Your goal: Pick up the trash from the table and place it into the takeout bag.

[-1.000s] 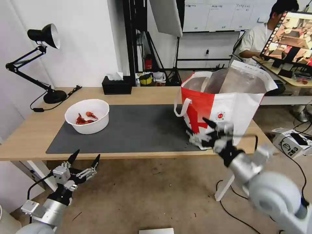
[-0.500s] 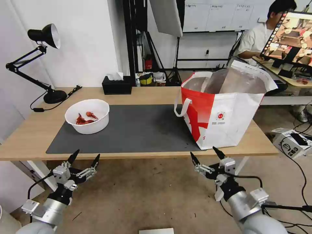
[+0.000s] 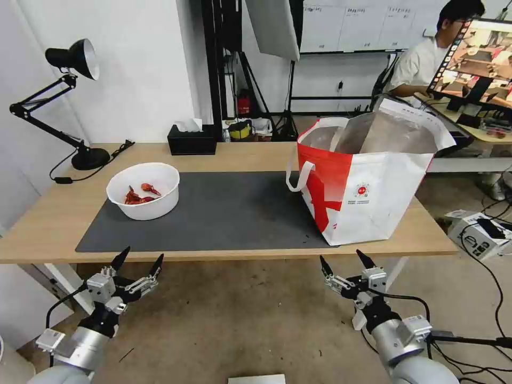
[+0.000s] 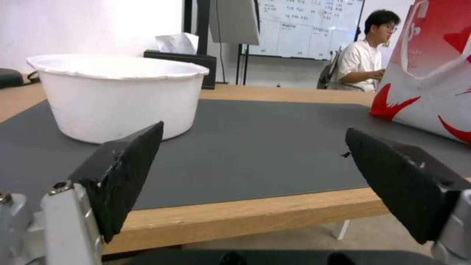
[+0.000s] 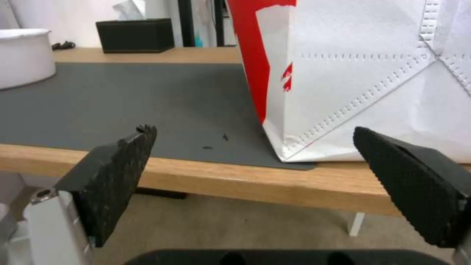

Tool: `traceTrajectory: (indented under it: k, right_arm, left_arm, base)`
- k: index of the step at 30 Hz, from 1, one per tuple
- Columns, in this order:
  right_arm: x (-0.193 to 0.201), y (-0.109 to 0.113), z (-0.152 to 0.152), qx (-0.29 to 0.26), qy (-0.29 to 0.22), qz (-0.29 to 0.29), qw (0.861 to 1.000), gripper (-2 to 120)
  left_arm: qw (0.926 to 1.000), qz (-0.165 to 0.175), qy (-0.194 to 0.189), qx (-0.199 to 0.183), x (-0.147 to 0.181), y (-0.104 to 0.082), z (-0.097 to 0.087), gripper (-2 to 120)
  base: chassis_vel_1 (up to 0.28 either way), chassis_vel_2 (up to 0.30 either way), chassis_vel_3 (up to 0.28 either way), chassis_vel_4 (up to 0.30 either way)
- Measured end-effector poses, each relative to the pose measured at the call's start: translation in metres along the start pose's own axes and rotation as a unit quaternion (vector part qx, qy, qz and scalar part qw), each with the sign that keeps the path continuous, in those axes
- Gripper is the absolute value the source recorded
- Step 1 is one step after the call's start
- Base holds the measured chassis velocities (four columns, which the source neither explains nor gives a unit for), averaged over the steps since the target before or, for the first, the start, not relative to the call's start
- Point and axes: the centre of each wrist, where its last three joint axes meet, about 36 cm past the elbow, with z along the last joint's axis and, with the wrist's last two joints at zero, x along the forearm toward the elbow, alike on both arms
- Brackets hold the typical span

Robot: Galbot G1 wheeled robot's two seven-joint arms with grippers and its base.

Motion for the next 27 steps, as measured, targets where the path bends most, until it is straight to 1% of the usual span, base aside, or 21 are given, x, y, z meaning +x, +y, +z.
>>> traceTrajectory:
  k: [3, 5, 6, 8, 9, 10, 11, 12, 13, 15, 16, 17, 19, 20, 21, 22, 23, 26, 27]
  right_arm:
    - [0.000, 0.000, 0.000, 0.000, 0.000, 0.000, 1.000, 100]
    - [0.000, 0.000, 0.000, 0.000, 0.001, 0.000, 1.000, 100]
    - [0.000, 0.000, 0.000, 0.000, 0.001, 0.000, 1.000, 100]
    - [0.000, 0.000, 0.000, -0.001, 0.001, 0.000, 1.000, 100]
    - [0.000, 0.000, 0.000, -0.001, 0.001, 0.000, 1.000, 100]
    - [0.000, 0.000, 0.000, -0.001, 0.001, 0.000, 1.000, 100]
    - [-0.001, 0.000, 0.000, -0.001, 0.001, 0.000, 1.000, 100]
    - [-0.001, 0.000, 0.000, -0.001, 0.001, -0.001, 1.000, 100]
    - [-0.001, 0.000, 0.000, -0.001, 0.001, -0.001, 1.000, 100]
    - [-0.001, 0.000, -0.001, -0.001, 0.001, -0.001, 1.000, 100]
    - [-0.001, 0.000, -0.001, -0.001, 0.001, -0.001, 1.000, 100]
    - [-0.001, 0.000, -0.001, -0.001, 0.001, -0.001, 1.000, 100]
    - [-0.001, 0.000, -0.001, -0.001, 0.001, -0.001, 1.000, 100]
    - [-0.001, 0.000, -0.001, -0.001, 0.001, -0.001, 1.000, 100]
    - [-0.001, 0.000, -0.001, -0.001, 0.001, -0.001, 1.000, 100]
    - [-0.001, 0.000, -0.001, -0.001, 0.001, -0.001, 1.000, 100]
    - [-0.001, 0.000, -0.001, -0.001, 0.001, -0.001, 1.000, 100]
    - [-0.001, 0.000, -0.001, -0.001, 0.001, -0.001, 1.000, 100]
    - [-0.001, 0.000, -0.001, -0.001, 0.001, -0.001, 1.000, 100]
  left_arm:
    - [1.0000, -0.001, -0.007, -0.002, -0.004, 0.007, -0.006, 100]
    - [0.9997, -0.012, -0.019, -0.004, -0.015, 0.018, -0.023, 100]
    - [0.9997, -0.012, -0.019, -0.004, -0.015, 0.018, -0.023, 100]
    - [0.9990, -0.030, -0.031, -0.013, -0.035, 0.033, -0.051, 100]
    - [0.9987, -0.037, -0.033, -0.014, -0.043, 0.039, -0.062, 100]
    - [0.9987, -0.037, -0.033, -0.014, -0.043, 0.039, -0.062, 100]
    - [0.9982, -0.047, -0.032, -0.019, -0.058, 0.048, -0.081, 100]
    - [0.9980, -0.052, -0.030, -0.021, -0.069, 0.055, -0.095, 100]
    - [0.9980, -0.052, -0.030, -0.021, -0.069, 0.055, -0.095, 100]
    - [0.9977, -0.061, -0.021, -0.022, -0.083, 0.068, -0.113, 100]
    - [0.9976, -0.064, -0.013, -0.020, -0.090, 0.075, -0.119, 100]
    - [0.9976, -0.064, -0.013, -0.020, -0.090, 0.075, -0.119, 100]
    - [0.9978, -0.065, 0.007, -0.008, -0.107, 0.087, -0.127, 100]
    - [0.9978, -0.065, 0.007, -0.008, -0.107, 0.087, -0.127, 100]
    - [0.9975, -0.067, 0.024, 0.003, -0.120, 0.094, -0.129, 100]
    - [0.9967, -0.074, 0.033, 0.010, -0.129, 0.099, -0.132, 100]
    - [0.9967, -0.074, 0.033, 0.010, -0.129, 0.099, -0.132, 100]
    - [0.9917, -0.107, 0.066, 0.023, -0.140, 0.115, -0.142, 100]
    - [0.9917, -0.107, 0.066, 0.023, -0.140, 0.115, -0.142, 100]
  base:
    - [0.000, 0.000, 0.000, 0.000]
    - [0.000, 0.000, 0.000, 0.000]
    - [0.000, 0.000, 0.000, 0.000]
    - [0.000, 0.000, 0.000, 0.000]
    - [0.000, 0.000, 0.000, 0.000]
    - [0.000, 0.000, 0.000, 0.000]
    - [0.000, 0.000, 0.000, 0.000]
    - [0.000, 0.000, 0.000, 0.000]
    - [0.000, 0.000, 0.000, 0.000]
    - [0.000, 0.000, 0.000, 0.000]
    - [0.000, 0.000, 0.000, 0.000]
    - [0.000, 0.000, 0.000, 0.000]
    - [0.000, 0.000, 0.000, 0.000]
    - [0.000, 0.000, 0.000, 0.000]
    - [0.000, 0.000, 0.000, 0.000]
    - [0.000, 0.000, 0.000, 0.000]
    - [0.000, 0.000, 0.000, 0.000]
    - [0.000, 0.000, 0.000, 0.000]
    - [0.000, 0.000, 0.000, 0.000]
